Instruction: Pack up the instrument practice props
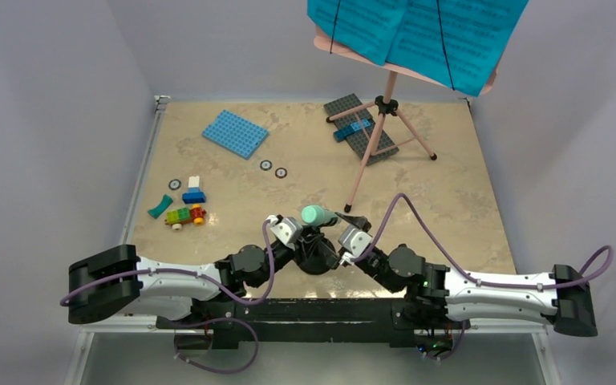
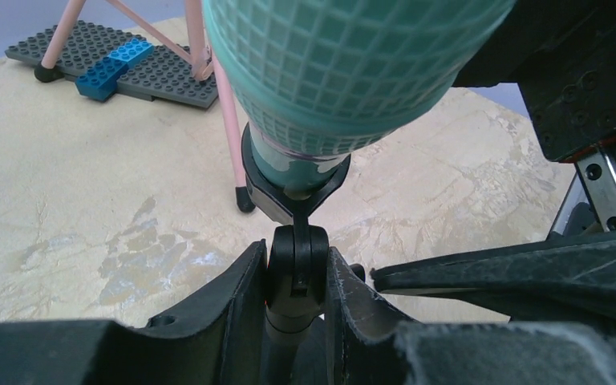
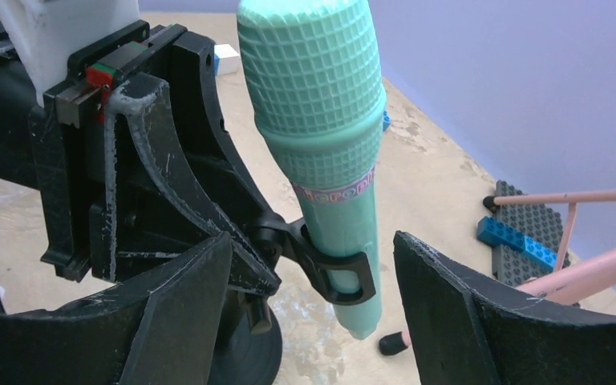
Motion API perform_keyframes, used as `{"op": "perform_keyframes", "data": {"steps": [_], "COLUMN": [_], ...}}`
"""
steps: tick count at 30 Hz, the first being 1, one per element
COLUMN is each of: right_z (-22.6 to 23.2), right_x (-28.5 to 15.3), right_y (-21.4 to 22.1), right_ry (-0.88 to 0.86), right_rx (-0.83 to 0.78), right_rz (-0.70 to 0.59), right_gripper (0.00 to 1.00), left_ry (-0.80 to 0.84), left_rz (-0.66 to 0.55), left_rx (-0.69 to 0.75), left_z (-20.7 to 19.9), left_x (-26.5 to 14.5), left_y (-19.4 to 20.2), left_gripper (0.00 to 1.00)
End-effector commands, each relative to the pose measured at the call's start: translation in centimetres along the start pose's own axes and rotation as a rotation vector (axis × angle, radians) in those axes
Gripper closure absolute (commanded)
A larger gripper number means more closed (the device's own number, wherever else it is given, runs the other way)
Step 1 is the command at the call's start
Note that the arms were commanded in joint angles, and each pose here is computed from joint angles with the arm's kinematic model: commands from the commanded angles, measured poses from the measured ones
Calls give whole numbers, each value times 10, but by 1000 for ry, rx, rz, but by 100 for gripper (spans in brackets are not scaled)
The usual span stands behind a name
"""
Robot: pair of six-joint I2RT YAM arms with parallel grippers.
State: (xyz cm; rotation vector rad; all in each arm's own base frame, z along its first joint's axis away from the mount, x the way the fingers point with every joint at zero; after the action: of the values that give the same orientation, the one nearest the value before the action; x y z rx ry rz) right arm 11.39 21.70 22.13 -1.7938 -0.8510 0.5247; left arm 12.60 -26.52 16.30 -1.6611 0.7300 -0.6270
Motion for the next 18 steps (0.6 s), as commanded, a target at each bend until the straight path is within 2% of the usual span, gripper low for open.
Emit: {"op": "perform_keyframes", "data": {"steps": [1, 8, 15, 18], "right_z": [-18, -25, -34, -31], "right_x": [12, 21, 36, 39], "right_y": [-39, -40, -34, -31], "right_ry": [104, 150, 147, 127], "right_rx": [0, -3, -19, -30], "right_rz": [-137, -146, -118, -111], "right_gripper": [24, 26, 36, 37], "left_ry": [21, 30, 44, 54], "left_rz": [205, 219, 212, 213], "left_rx": [4, 8, 11, 10], "left_z": [1, 1, -2, -4], "left_x": [-14, -16, -15, -15], "left_y": [39, 42, 39, 39], "left_gripper": [100, 100, 100, 100]}}
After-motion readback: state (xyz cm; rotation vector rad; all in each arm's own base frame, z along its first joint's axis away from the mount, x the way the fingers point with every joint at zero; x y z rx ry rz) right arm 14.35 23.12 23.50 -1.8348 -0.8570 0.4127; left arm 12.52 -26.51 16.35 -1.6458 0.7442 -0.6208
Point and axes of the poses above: each gripper's point midway between its finger pads, its own x axis out along the fingers, its own z axis along the line the jaws close on, y = z × x, the point moved 7 cm from there along -x, back along the fingers, and after that the axes turned 3 degrees about -x, right-handed, at the moved point
